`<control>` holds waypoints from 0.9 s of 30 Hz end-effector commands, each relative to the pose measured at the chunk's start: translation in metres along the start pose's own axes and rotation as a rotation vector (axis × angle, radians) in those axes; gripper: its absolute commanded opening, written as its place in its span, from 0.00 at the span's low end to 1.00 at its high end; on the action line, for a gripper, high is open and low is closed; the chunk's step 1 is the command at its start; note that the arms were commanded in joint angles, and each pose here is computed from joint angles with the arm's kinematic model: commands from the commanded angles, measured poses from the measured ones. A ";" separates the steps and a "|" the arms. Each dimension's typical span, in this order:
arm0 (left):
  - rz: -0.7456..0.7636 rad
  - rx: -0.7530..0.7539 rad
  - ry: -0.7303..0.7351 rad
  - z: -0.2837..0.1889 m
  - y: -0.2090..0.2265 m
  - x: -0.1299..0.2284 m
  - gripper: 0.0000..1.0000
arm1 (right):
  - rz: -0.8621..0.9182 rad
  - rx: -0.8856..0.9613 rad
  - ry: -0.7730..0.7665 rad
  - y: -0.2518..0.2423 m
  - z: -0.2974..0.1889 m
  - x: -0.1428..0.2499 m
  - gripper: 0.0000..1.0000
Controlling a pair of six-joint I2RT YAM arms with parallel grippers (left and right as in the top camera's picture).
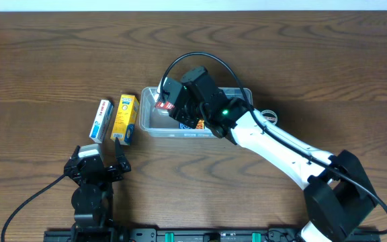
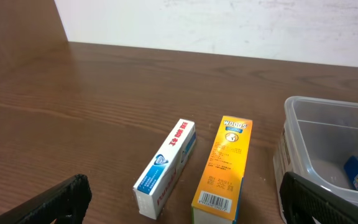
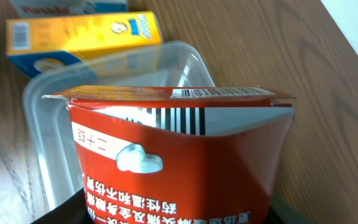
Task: Pack container
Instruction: 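Carry the red box into the container and lower it, then release the red box and grasp the green Zam-Buk box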
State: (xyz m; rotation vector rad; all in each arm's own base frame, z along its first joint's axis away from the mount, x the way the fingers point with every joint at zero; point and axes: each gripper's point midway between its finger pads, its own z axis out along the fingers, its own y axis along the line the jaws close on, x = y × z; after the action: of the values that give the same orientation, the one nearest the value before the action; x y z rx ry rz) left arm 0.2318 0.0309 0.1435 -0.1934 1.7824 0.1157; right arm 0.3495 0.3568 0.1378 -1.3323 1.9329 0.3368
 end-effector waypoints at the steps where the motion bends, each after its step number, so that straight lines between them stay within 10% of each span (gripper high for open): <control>1: -0.004 -0.008 0.031 0.003 0.002 0.013 0.98 | -0.046 -0.067 -0.048 0.015 0.007 -0.012 0.43; 13: -0.004 -0.009 0.031 0.003 0.002 0.013 0.98 | -0.173 -0.104 -0.009 0.030 0.010 -0.006 0.96; 27: -0.004 -0.008 0.031 0.003 0.002 0.013 0.98 | 0.398 0.143 -0.052 -0.057 -0.087 -0.014 0.88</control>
State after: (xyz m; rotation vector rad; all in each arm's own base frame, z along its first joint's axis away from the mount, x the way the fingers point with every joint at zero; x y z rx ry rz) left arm 0.2318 0.0310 0.1436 -0.1937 1.7820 0.1160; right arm 0.3461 0.3263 0.1556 -1.1987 2.0778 0.3546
